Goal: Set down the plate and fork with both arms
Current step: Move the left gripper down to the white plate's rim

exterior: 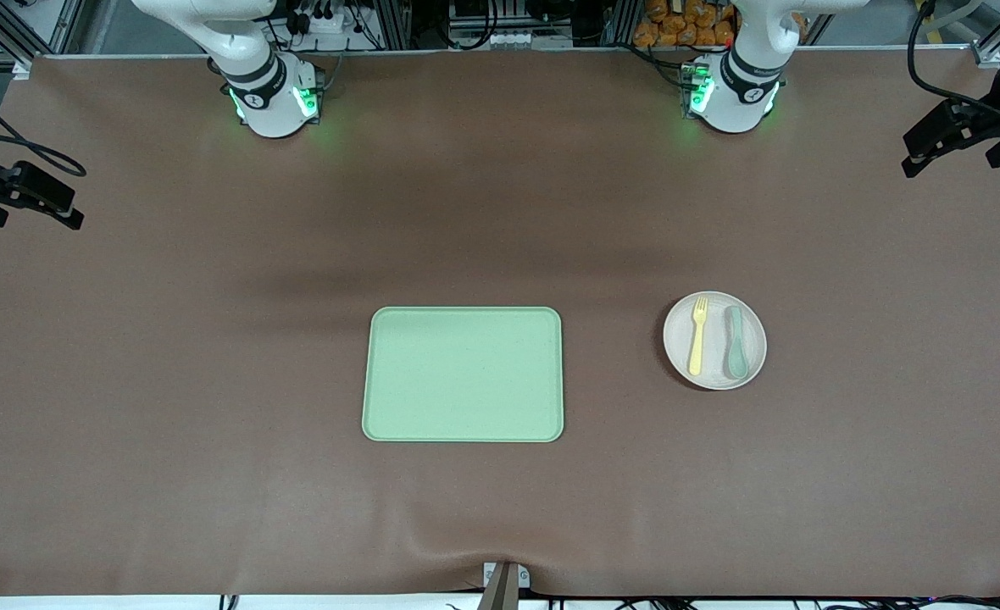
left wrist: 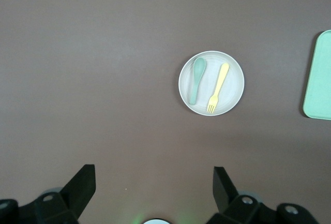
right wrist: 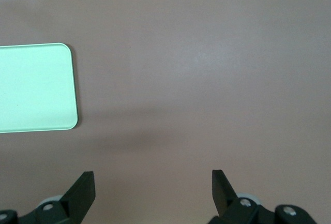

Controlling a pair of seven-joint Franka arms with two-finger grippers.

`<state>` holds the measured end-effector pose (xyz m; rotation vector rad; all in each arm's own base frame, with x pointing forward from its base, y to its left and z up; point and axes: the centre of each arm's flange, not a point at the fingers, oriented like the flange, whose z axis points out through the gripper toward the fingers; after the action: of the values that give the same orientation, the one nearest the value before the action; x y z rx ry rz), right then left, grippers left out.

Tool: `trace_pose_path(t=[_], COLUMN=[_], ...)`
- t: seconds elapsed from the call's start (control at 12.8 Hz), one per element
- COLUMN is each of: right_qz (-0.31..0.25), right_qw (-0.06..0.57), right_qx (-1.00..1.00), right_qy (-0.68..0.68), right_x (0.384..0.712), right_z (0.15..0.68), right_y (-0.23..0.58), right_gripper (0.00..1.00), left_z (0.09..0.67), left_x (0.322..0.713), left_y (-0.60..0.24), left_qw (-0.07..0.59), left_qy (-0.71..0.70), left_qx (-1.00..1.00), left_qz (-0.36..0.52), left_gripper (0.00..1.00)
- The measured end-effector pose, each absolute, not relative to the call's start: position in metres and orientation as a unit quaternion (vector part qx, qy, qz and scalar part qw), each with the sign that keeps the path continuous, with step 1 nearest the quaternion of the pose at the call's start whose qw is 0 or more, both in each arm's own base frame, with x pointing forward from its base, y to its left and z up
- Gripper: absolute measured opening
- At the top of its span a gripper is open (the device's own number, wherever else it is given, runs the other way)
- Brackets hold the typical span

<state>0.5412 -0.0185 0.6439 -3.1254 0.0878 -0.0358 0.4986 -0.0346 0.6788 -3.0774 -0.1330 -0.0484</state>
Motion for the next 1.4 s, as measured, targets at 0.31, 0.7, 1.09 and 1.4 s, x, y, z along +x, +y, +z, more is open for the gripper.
trace_pose_path(t=[0.31, 0.7, 1.09, 1.4], right_qz=[-0.011, -0.011, -0.011, -0.011], right_qw=[0.008, 0.008, 0.008, 0.008], right_qx=[-1.000, -1.000, -0.999, -0.999], right_qy=[0.028, 0.028, 0.029, 0.029], right_x=[0.541, 0.541, 0.541, 0.541], right_z=[0.644, 0.644, 0.644, 0.644], right_y=[-0.018, -0.018, -0.019, -0.019], right_gripper=[1.00, 1.00, 1.00, 1.00], left_z=[0.678, 0.678, 0.635, 0.510], left_x=[0.498, 0.498, 0.530, 0.571], left_y=[-0.037, -0.035, -0.022, -0.026], left_qw=[0.031, 0.031, 0.009, 0.009], left_qy=[-0.040, -0.042, -0.058, -0.056], left_qx=[-0.999, -0.999, -0.998, -0.998], left_qz=[-0.014, -0.014, 0.006, 0.017], left_gripper=[1.00, 1.00, 1.00, 1.00])
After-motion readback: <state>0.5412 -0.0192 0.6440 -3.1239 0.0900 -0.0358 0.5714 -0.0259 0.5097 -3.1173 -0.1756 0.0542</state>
